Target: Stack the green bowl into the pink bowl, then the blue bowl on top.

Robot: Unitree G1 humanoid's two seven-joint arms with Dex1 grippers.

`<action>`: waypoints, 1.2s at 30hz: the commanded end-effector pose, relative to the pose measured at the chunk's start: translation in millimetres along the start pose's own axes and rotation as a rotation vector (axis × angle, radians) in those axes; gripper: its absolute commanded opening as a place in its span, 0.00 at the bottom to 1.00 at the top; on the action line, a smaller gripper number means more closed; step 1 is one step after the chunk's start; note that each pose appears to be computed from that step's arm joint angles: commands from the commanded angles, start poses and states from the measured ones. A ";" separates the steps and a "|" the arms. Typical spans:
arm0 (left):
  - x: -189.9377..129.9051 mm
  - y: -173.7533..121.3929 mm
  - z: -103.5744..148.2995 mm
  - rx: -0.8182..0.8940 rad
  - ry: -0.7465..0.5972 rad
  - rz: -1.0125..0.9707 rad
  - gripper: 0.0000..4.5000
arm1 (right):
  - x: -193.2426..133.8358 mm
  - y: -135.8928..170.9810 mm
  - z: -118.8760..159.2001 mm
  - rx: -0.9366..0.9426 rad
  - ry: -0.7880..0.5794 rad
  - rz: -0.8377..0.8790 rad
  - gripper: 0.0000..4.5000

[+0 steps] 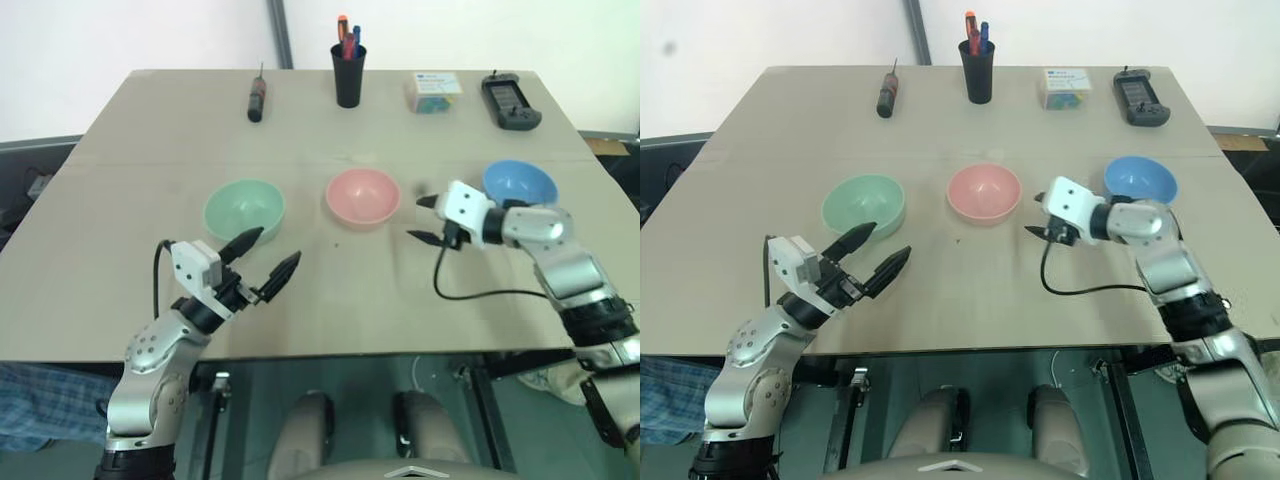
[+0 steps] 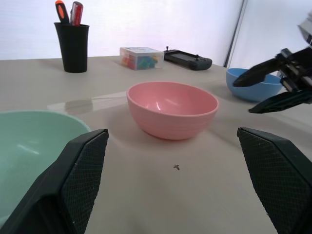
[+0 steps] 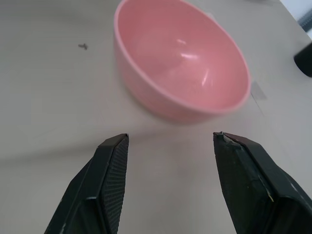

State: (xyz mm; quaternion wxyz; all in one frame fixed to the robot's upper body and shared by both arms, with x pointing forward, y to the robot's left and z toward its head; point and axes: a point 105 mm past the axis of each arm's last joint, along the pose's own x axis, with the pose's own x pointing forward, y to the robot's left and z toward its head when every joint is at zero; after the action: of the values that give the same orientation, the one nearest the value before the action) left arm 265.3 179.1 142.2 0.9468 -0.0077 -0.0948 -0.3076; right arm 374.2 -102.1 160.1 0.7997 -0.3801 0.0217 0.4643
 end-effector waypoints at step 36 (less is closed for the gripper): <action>-21.7 -7.8 14.6 0.083 -0.027 0.093 1.00 | 56.9 -0.7 44.2 -0.277 -0.084 0.150 0.02</action>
State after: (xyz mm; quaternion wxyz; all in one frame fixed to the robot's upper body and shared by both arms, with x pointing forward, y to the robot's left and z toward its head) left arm 242.9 187.9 143.5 0.9613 0.0112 -0.0999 -0.2563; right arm 393.0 -37.5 145.3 0.7044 -0.4553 -0.0058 0.5445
